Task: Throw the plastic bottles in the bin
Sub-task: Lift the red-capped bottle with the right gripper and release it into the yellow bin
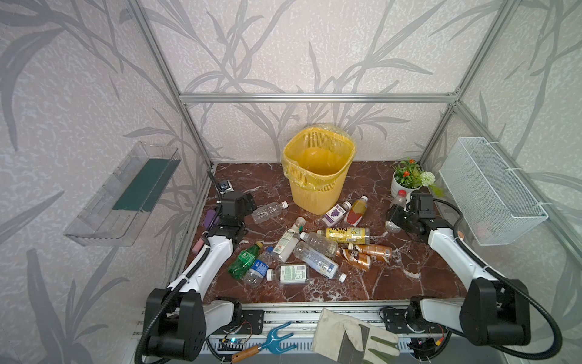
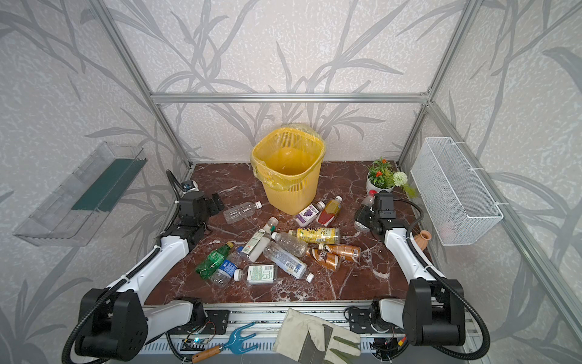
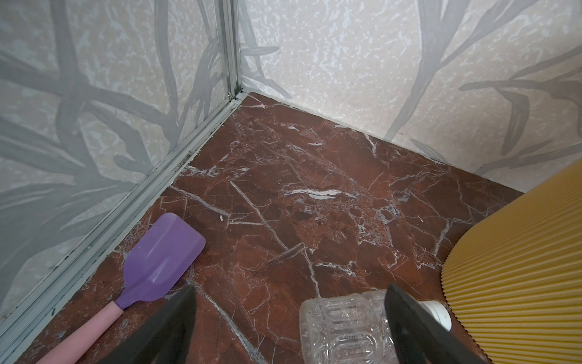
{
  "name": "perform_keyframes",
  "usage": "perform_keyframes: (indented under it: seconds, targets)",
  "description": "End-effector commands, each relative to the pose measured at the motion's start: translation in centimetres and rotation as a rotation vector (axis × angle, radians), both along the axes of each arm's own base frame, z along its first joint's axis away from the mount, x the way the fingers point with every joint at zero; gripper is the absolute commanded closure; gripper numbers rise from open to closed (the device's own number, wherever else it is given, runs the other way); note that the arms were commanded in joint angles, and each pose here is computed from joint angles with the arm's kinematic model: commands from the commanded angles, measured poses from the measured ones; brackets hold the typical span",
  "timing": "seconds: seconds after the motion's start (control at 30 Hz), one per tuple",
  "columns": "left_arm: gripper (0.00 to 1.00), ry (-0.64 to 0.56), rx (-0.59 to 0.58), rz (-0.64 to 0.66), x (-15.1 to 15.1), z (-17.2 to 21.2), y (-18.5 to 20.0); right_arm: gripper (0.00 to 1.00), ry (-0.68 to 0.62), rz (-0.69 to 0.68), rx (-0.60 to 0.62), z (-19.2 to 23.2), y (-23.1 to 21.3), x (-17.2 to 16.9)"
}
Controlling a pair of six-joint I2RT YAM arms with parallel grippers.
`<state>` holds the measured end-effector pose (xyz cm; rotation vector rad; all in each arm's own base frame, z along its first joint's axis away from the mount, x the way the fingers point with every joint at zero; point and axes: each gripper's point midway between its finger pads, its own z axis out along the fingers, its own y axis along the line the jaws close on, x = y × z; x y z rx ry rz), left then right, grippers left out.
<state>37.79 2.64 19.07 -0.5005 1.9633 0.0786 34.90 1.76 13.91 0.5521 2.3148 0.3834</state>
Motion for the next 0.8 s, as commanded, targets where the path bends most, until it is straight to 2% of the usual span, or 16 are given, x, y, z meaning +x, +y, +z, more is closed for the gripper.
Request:
perform_keyframes:
  seconds: [0.0, 0.27, 0.47, 0.63, 0.73, 0.77]
  targets:
    - [0.08, 0.006, -0.042, 0.041, -0.6, -0.3, 0.3, 0.38, -0.126, 0.069, 0.002, 3.0, 1.0, 0.1]
    - [0.08, 0.051, -0.079, 0.117, -1.8, -1.1, 1.1, 0.37, -0.395, 0.17, 0.1, 11.4, 3.5, 0.5]
    - [0.08, 0.052, -0.094, 0.134, -2.3, -1.3, 1.3, 0.37, -0.54, 0.292, 0.181, 18.5, 7.1, 2.7]
    - [0.07, 0.089, -0.105, 0.149, -2.4, -1.6, 1.3, 0.37, -0.662, 0.428, 0.287, 25.6, 12.5, 6.3]
    - [0.07, 0.111, -0.12, 0.183, -2.5, -1.9, 1.6, 0.36, -0.689, 0.548, 0.346, 28.5, 17.7, 8.4]
    - [0.07, 0.121, -0.116, 0.185, -2.5, -1.9, 1.6, 0.34, -0.659, 0.591, 0.363, 28.5, 19.7, 9.0]
